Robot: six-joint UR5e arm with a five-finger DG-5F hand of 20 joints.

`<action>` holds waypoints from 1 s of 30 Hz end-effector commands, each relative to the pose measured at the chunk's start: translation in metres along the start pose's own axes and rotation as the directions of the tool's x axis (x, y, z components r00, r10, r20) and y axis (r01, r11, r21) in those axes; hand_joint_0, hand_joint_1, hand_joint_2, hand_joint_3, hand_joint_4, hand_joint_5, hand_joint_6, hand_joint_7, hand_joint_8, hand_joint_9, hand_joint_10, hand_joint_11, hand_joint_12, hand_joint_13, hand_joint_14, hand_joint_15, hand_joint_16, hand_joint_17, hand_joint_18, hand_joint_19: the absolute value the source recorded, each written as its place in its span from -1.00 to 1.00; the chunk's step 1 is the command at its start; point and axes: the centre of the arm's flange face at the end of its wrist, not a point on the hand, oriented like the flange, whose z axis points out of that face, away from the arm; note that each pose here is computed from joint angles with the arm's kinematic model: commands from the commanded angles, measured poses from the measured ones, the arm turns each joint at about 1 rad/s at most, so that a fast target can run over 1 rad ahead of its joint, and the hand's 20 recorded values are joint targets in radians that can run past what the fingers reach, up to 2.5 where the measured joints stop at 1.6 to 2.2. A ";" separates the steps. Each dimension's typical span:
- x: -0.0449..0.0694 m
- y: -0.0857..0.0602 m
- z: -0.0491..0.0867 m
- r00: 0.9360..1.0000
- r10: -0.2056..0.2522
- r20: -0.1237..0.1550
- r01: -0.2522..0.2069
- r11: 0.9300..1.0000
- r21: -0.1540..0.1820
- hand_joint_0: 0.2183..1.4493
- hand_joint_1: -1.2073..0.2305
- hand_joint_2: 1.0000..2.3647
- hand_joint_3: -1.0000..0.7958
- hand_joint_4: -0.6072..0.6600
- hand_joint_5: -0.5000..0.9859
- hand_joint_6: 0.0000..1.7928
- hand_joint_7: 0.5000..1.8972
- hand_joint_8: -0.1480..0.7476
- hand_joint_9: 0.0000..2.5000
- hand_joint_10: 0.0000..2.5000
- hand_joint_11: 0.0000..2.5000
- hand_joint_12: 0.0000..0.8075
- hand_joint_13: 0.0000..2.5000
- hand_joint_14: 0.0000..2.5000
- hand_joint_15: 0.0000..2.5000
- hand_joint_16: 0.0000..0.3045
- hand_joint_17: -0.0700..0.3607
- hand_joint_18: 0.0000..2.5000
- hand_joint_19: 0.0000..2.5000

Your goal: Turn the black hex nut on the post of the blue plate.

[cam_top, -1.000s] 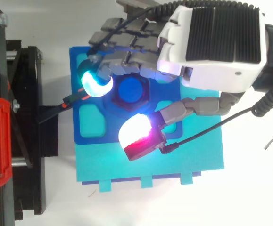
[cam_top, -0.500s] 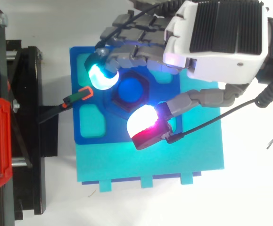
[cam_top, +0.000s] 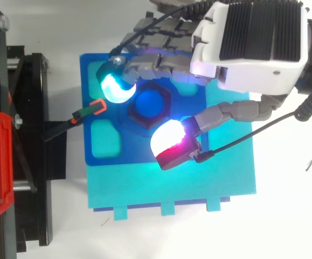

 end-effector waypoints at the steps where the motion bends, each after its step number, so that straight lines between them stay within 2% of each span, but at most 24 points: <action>1: 0.001 0.000 0.000 1.000 -0.001 -0.002 0.001 1.000 -0.002 -0.60 0.24 -1.00 -0.44 0.20 -0.61 -0.44 -0.65 -0.13 -0.76 -1.00 -0.99 -0.11 -0.85 -1.00 -0.99 -0.63 -0.08 -1.00 -1.00; 9: -0.001 -0.002 0.000 1.000 0.000 -0.001 0.000 1.000 -0.001 -0.60 0.24 -1.00 -0.44 0.20 -0.61 -0.44 -0.64 -0.13 -0.76 -1.00 -1.00 -0.11 -0.85 -1.00 -0.99 -0.63 -0.08 -1.00 -1.00; 17: -0.002 -0.004 -0.001 1.000 0.003 -0.017 -0.003 0.999 -0.033 -0.60 0.24 -1.00 -0.44 0.20 -0.61 -0.44 -0.65 -0.14 -0.76 -1.00 -1.00 -0.11 -0.85 -1.00 -0.99 -0.63 -0.08 -1.00 -1.00; 28: -0.006 -0.013 -0.002 1.000 0.006 -0.024 -0.007 0.999 -0.033 -0.60 0.24 -1.00 -0.44 0.21 -0.61 -0.44 -0.63 -0.14 -0.76 -1.00 -1.00 -0.11 -0.86 -1.00 -0.99 -0.63 -0.08 -1.00 -1.00; 30: -0.011 -0.017 -0.006 1.000 0.006 -0.029 -0.007 0.999 -0.033 -0.60 0.24 -1.00 -0.44 0.21 -0.61 -0.44 -0.63 -0.13 -0.76 -1.00 -1.00 -0.11 -0.85 -1.00 -1.00 -0.63 -0.08 -1.00 -1.00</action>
